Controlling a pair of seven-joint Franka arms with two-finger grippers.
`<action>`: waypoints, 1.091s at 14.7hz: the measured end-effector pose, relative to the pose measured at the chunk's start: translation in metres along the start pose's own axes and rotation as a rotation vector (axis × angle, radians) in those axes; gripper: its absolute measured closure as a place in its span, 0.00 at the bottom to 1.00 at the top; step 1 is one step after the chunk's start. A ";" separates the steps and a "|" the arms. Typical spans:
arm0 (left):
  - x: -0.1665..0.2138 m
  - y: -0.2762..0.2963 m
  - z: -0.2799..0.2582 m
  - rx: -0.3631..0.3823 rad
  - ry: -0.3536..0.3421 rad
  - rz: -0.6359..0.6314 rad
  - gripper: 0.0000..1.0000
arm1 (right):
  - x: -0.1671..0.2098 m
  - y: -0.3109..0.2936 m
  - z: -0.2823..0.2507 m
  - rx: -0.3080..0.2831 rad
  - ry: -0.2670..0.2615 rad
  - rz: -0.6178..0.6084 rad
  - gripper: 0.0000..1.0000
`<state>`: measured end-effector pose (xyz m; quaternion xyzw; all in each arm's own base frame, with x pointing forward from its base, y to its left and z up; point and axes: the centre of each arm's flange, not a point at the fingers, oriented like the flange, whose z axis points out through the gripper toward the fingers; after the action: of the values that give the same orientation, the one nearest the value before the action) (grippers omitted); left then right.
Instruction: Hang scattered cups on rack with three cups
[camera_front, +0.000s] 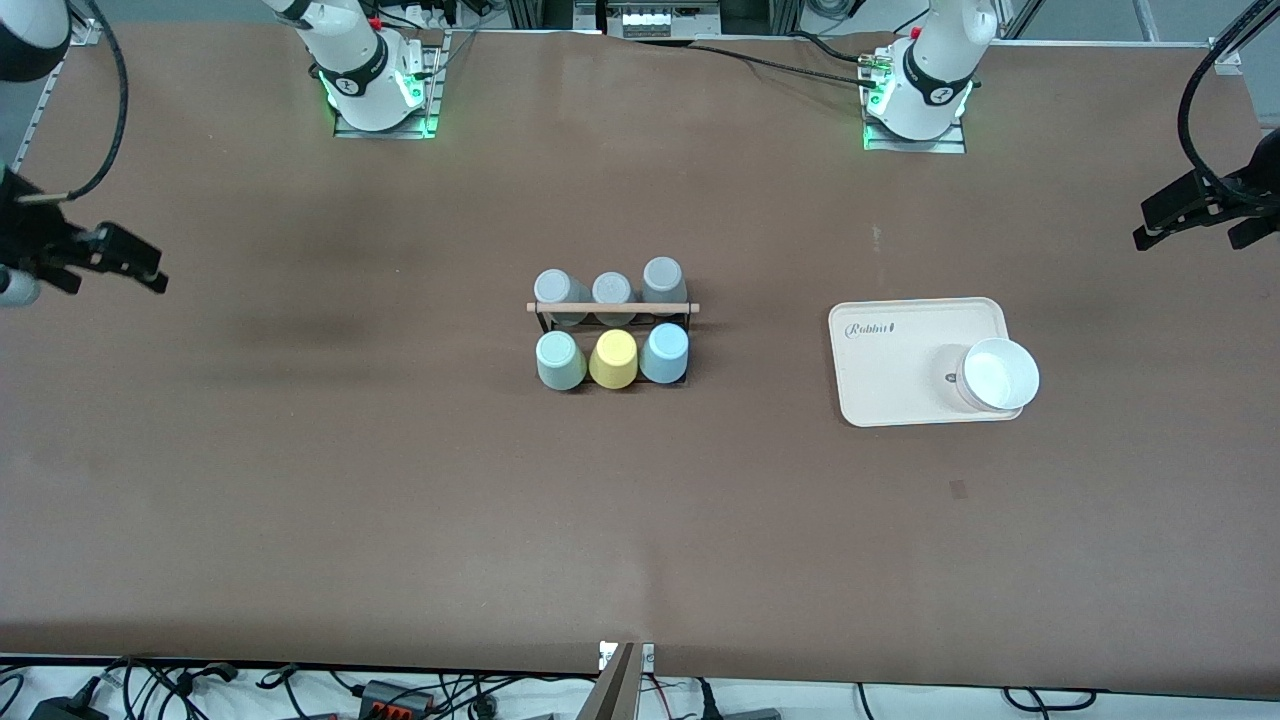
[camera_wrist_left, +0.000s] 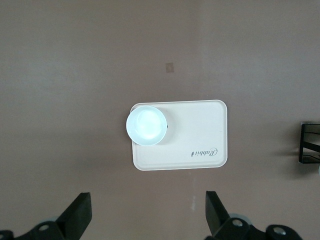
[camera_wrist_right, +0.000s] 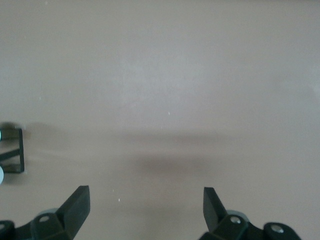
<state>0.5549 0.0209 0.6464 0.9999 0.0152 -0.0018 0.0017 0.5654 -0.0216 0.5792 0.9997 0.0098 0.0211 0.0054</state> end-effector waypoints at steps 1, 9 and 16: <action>0.000 0.000 0.000 0.000 0.000 0.000 0.00 | -0.006 0.000 -0.001 0.000 -0.001 0.000 0.00; 0.000 0.000 0.000 0.000 0.000 0.000 0.00 | -0.010 0.000 -0.006 0.000 0.007 0.000 0.00; 0.000 0.000 0.000 0.000 0.000 0.000 0.00 | -0.010 0.000 -0.006 0.000 0.007 0.000 0.00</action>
<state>0.5549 0.0209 0.6465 0.9999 0.0152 -0.0017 0.0017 0.5552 -0.0214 0.5849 0.9996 0.0097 0.0244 0.0053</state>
